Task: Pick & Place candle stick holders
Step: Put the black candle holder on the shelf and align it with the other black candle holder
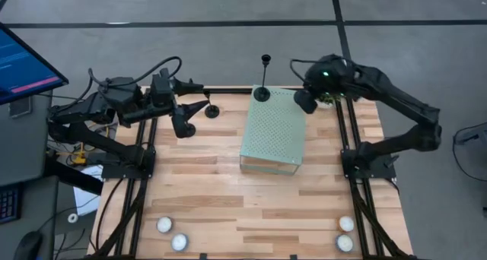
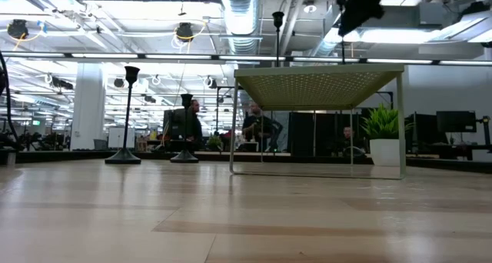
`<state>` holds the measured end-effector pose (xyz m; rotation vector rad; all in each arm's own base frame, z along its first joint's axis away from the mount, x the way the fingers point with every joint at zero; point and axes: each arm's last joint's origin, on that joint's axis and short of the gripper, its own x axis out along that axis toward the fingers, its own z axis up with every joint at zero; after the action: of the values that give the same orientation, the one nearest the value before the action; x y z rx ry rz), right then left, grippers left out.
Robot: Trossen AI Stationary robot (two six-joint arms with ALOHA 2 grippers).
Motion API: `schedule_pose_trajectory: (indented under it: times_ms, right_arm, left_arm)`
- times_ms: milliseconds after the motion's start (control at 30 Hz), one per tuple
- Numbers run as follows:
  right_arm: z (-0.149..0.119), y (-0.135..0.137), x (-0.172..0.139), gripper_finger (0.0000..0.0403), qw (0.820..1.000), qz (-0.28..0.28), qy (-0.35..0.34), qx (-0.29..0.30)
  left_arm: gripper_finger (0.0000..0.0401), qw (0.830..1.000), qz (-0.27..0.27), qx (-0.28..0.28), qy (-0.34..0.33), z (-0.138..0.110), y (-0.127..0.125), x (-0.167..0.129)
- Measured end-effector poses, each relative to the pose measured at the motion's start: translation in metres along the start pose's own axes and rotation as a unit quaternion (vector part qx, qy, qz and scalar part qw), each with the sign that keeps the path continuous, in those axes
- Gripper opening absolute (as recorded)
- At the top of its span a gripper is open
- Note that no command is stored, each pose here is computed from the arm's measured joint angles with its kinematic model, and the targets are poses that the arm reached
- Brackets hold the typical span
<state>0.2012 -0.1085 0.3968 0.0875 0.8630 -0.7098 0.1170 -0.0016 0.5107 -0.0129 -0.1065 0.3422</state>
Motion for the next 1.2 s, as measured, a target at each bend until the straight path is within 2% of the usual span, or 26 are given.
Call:
schedule_pose_trajectory:
  times_ms: [167, 333, 600, 767, 933, 1200]
  right_arm:
    - [0.008, 0.003, 0.019, 0.0, 0.999, 0.033, -0.019, -0.011]
    - [-0.003, -0.002, 0.035, 0.0, 0.999, 0.039, -0.015, -0.004]
    - [-0.006, -0.019, 0.04, 0.0, 0.997, 0.071, -0.028, 0.003]
    - [-0.009, -0.02, 0.052, 0.0, 0.997, 0.074, 0.004, -0.001]
    - [-0.006, -0.02, 0.054, 0.0, 0.997, 0.077, -0.005, -0.011]
    - [-0.009, -0.022, 0.061, 0.0, 0.997, 0.077, 0.019, -0.015]
  left_arm:
    - [0.0231, 1.0, 0.0, 0.0, 0.0, 0.0, 0.0, 0.0]
    - [0.0231, 1.0, 0.0, 0.0, 0.0, 0.0, 0.0, 0.0]
    - [0.0231, 1.0, 0.0, 0.003, 0.0, 0.0, 0.0, 0.0]
    - [0.0231, 1.0, 0.0, 0.004, 0.0, 0.0, 0.0, 0.0]
    - [0.0231, 1.0, 0.0, 0.004, 0.0, 0.0, 0.0, 0.0]
    - [0.0231, 1.0, 0.0, 0.003, 0.0, 0.0, 0.0, 0.0]
